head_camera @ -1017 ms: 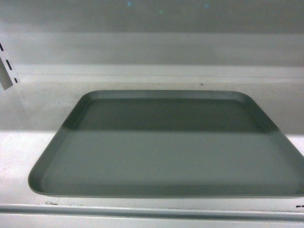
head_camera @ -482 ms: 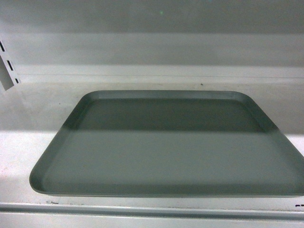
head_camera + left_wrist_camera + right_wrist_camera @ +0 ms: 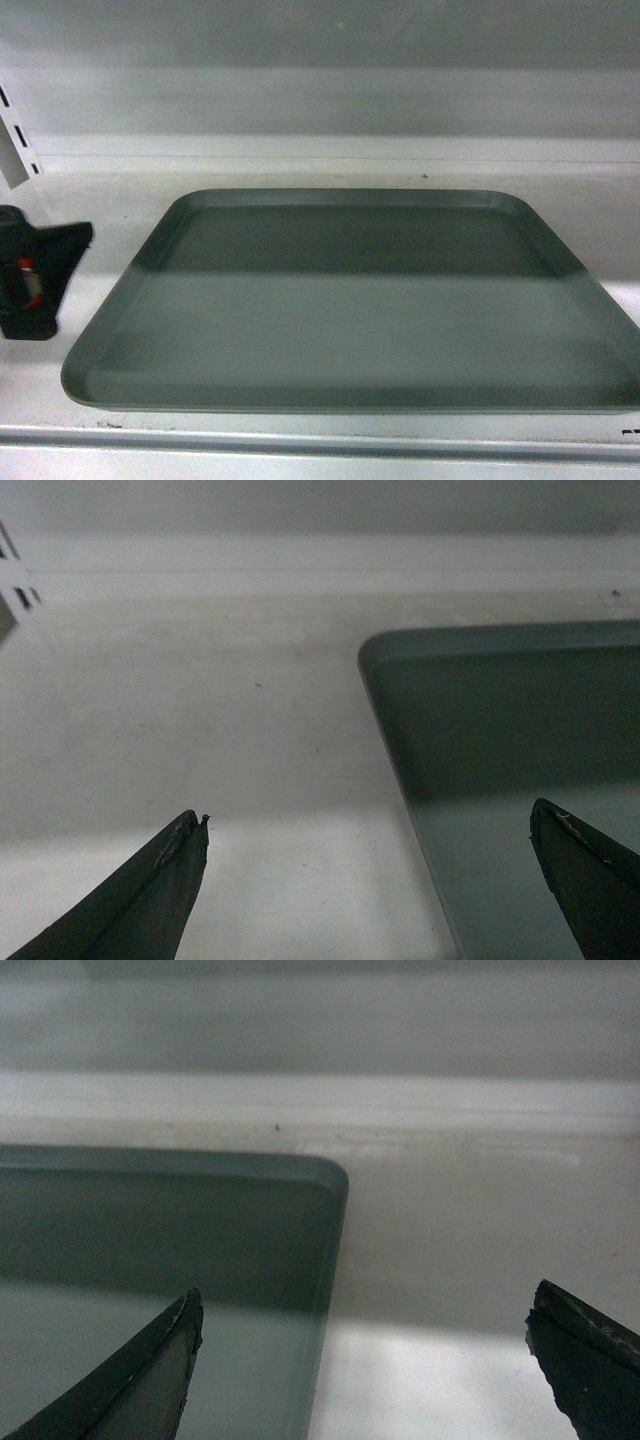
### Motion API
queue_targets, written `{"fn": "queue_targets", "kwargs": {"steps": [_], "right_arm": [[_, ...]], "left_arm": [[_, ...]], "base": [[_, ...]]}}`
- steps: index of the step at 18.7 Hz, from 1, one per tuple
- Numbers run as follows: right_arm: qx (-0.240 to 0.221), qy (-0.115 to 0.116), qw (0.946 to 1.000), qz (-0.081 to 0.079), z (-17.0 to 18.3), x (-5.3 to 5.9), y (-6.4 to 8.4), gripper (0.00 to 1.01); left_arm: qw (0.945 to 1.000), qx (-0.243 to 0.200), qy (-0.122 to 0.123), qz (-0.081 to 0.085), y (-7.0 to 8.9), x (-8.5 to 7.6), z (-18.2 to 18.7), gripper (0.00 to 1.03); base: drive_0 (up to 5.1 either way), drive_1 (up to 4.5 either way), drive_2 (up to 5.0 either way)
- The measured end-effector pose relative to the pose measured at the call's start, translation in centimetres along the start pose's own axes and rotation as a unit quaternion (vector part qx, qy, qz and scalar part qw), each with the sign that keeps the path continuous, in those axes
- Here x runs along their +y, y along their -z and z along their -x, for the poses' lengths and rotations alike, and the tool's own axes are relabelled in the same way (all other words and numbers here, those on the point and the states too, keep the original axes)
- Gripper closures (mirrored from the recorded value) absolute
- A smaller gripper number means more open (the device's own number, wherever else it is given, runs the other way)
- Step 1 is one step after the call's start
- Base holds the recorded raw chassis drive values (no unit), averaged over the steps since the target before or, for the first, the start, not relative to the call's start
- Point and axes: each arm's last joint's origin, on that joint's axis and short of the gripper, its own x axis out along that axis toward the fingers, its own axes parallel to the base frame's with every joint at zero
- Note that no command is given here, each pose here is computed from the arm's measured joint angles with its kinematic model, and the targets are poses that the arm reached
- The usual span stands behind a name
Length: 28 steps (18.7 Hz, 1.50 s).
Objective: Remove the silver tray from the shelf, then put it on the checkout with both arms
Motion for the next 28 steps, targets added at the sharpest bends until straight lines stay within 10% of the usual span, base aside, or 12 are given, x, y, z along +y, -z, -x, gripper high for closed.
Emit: {"fn": "queue_targets", "kwargs": {"steps": [12,28], "right_arm": [[0.091,0.003,0.9958,-0.011,-8.2,0.2,1.5,0.03],[0.162,0.018,0.9866,-0.014,-8.5,0.2,2.4,0.03]], "left_arm": [[0.9965,0.08,0.025,-0.006,0.0,-2.6,-6.7,0.05],[0.9921,0.122,0.028,-0.008,1.7,-3.1,-7.1,0.05]], "base": [[0.0,0.0,0.0],[0.0,0.0,0.0]]}}
